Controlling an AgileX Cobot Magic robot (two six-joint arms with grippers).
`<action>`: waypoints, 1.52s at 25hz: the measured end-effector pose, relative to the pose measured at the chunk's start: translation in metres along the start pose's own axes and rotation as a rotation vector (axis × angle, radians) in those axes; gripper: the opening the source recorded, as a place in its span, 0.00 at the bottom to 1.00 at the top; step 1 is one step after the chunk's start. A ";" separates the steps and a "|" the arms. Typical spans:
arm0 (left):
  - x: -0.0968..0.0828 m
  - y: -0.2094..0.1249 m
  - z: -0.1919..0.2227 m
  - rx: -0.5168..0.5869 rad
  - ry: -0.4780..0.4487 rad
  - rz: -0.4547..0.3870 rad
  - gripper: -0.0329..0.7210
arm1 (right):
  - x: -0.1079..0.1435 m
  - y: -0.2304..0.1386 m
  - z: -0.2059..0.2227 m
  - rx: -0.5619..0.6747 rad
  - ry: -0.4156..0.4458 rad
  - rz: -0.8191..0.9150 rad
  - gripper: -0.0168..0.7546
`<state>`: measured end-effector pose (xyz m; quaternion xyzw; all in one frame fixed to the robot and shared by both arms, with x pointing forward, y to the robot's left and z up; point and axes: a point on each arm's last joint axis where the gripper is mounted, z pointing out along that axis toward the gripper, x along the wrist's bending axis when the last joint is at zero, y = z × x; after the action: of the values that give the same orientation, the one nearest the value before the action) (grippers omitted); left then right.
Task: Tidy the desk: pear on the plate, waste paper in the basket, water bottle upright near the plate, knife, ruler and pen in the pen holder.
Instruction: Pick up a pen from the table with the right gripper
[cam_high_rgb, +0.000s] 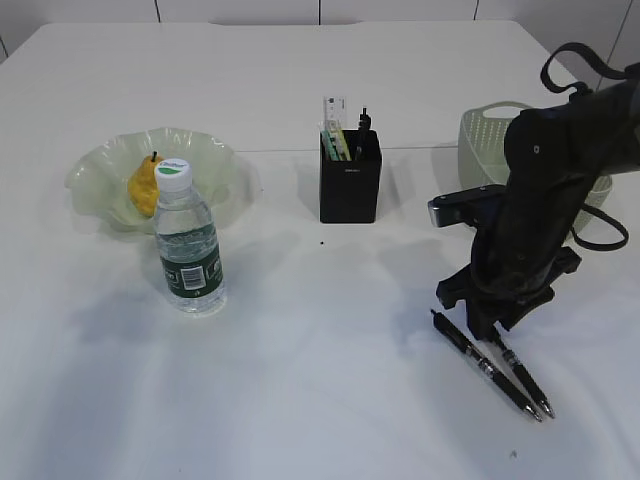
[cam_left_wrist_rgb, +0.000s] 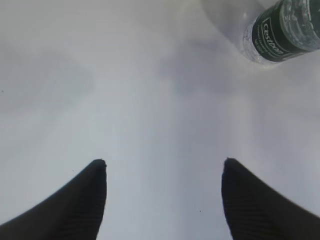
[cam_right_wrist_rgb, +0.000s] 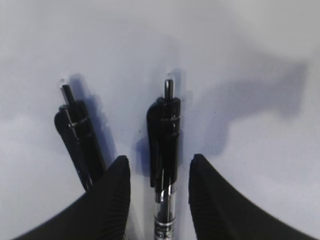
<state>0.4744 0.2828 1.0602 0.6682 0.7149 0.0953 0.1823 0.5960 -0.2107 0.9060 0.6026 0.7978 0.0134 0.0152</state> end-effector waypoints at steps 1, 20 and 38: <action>0.000 0.000 0.000 -0.005 0.000 0.000 0.72 | 0.000 0.000 0.000 -0.002 0.000 0.000 0.41; 0.000 0.001 0.000 -0.009 -0.001 0.000 0.72 | 0.000 0.001 0.011 0.022 0.002 0.001 0.20; 0.000 0.001 0.000 -0.010 -0.001 0.000 0.72 | 0.003 0.059 -0.093 -0.297 0.056 0.026 0.18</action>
<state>0.4752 0.2828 1.0606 0.6674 0.7144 0.0985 0.1857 0.6480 -0.1920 1.0010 0.6035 0.7792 0.1482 0.0815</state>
